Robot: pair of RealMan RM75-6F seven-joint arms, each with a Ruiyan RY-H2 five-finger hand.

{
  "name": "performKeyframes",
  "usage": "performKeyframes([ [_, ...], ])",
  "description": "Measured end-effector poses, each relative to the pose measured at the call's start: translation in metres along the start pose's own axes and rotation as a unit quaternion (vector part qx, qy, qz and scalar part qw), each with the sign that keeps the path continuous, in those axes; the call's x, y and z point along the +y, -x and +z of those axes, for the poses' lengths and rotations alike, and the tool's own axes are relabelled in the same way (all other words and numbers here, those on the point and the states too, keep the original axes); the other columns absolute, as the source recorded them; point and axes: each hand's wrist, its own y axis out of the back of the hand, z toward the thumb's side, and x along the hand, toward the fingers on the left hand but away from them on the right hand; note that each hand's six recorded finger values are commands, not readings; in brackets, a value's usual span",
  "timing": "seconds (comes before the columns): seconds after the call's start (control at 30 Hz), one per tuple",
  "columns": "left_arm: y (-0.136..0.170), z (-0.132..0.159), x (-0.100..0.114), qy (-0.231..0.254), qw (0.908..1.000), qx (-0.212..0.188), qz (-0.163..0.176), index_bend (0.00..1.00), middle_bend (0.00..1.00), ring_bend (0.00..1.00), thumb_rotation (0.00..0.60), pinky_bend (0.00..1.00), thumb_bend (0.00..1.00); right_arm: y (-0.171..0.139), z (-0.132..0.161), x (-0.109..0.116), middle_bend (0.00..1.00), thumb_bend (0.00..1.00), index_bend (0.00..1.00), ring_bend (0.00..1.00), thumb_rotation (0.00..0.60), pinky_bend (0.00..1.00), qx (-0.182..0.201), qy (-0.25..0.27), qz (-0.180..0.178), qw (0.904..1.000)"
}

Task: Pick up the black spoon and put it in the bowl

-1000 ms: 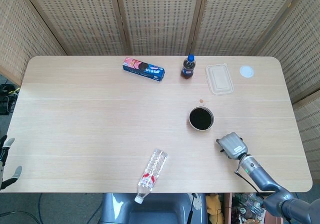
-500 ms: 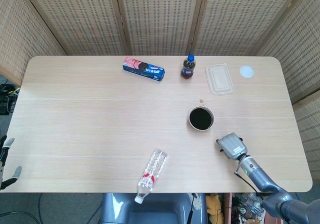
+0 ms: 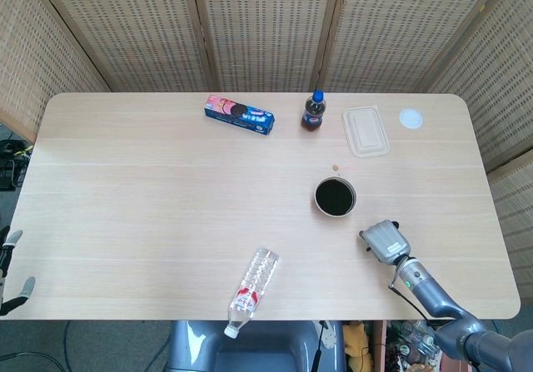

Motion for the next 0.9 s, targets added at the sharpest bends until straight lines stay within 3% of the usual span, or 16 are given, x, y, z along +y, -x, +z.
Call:
performKeyframes([
  [0.4,-0.0004,0.0004,-0.0009,0.001,1.0000,0.000,-0.001,0.00,0.00,0.00,0.600,0.00,0.36,-0.0025,-0.0004,0.0044,0.93,0.71,0.61,0.97,0.600,1.00,-0.001,0.035,-0.003,0.9994],
  [0.9,-0.0001,-0.0011,-0.0012,0.001,1.0000,0.002,-0.001,0.00,0.00,0.00,0.600,0.00,0.36,-0.0013,-0.0038,0.0062,0.93,0.78,0.67,0.98,0.600,1.00,-0.010,0.060,-0.006,0.9981],
])
